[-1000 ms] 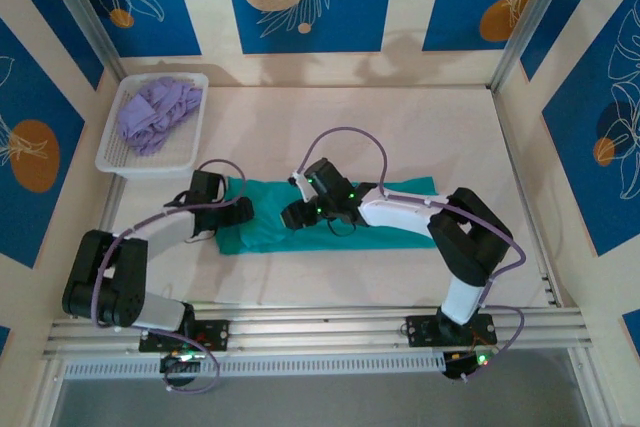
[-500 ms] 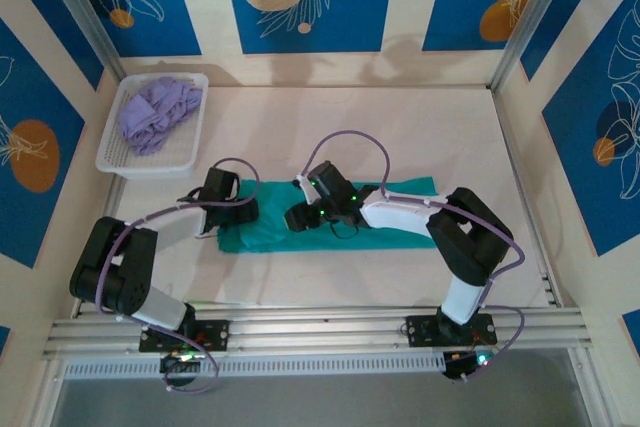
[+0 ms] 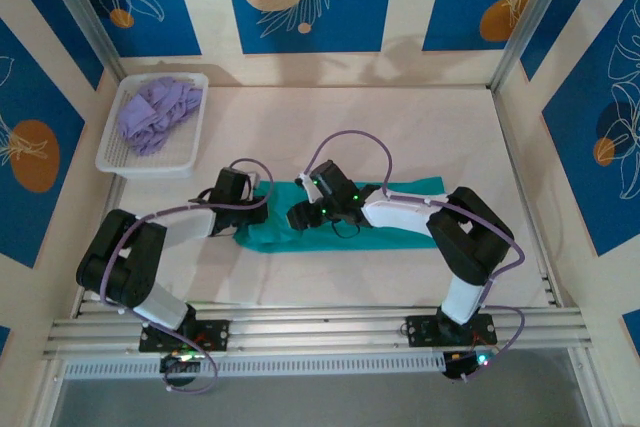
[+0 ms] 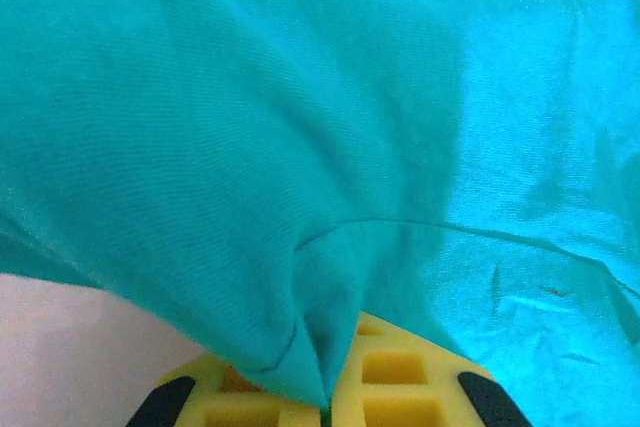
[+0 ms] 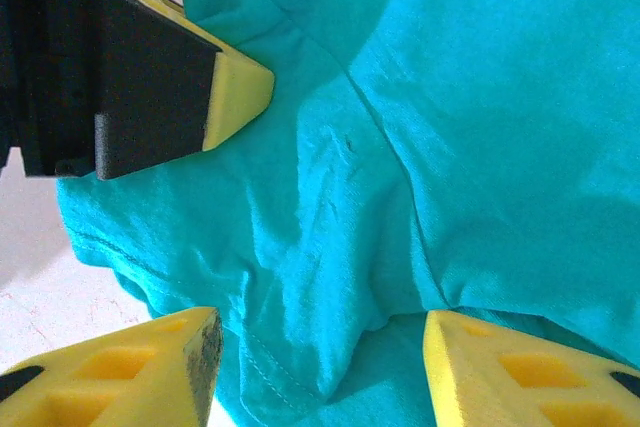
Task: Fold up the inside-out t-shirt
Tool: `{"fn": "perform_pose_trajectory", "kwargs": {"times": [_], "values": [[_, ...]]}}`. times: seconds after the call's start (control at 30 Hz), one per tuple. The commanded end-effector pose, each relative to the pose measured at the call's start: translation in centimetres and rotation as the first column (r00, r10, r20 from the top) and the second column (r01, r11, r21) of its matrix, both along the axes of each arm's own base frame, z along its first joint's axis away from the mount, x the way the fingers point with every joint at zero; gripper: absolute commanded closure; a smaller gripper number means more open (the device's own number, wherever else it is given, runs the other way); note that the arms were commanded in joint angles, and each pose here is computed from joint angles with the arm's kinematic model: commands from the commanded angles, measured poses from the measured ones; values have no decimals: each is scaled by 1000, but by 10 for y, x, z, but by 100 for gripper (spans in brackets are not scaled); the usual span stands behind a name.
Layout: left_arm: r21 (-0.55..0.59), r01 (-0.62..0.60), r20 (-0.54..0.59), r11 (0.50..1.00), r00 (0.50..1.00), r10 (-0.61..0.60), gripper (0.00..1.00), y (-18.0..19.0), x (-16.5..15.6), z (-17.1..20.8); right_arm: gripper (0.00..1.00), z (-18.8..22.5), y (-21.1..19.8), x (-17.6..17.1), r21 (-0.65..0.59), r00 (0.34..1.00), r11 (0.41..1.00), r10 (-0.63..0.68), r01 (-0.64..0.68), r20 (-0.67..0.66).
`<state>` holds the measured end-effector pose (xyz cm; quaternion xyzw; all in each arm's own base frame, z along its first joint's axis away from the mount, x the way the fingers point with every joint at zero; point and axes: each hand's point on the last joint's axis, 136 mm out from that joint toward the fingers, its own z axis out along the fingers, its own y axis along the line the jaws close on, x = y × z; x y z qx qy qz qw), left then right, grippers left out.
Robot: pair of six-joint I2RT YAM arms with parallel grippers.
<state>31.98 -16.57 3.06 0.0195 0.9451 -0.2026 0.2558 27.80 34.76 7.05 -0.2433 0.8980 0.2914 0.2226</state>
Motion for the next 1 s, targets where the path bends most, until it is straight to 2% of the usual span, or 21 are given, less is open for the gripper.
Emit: {"fn": "perform_pose_trajectory", "kwargs": {"times": [0.0, 0.27, 0.4, 0.5, 0.57, 0.63, 0.7, 0.8, 0.97], "values": [[78, -42, 52, 996, 998, 38, 100, 16, 6, 7, 44, 8, -10, -1, 7, 1000, 1000, -22, 22, 4], [323, -152, 109, 934, 986, 123, 100, 70, 9, 40, 44, 33, -52, 14, 49, 991, 992, -118, 115, 63], [474, -183, 125, 861, 982, 140, 100, 97, 14, 73, 44, 43, -84, 19, 49, 976, 979, -199, 196, 91], [600, -200, 155, 774, 979, 133, 100, 118, 21, 109, 44, 52, -107, 18, 49, 962, 968, -251, 247, 109], [686, -209, 177, 697, 977, 118, 100, 133, 27, 137, 43, 57, -118, 14, 56, 956, 964, -265, 260, 123], [775, -212, 193, 596, 976, 96, 100, 148, 34, 169, 43, 60, -131, 10, 56, 949, 959, -283, 278, 139], [825, -213, 197, 524, 977, 87, 100, 156, 39, 194, 43, 63, -141, 7, 57, 941, 953, -303, 298, 148], [843, -197, 190, 501, 980, 64, 100, 150, 47, 211, 43, 67, -153, 4, 77, 933, 944, -329, 320, 147], [861, -131, 149, 491, 989, 4, 100, 121, 57, 201, 43, 72, -162, 2, 104, 926, 936, -348, 335, 147]]}}
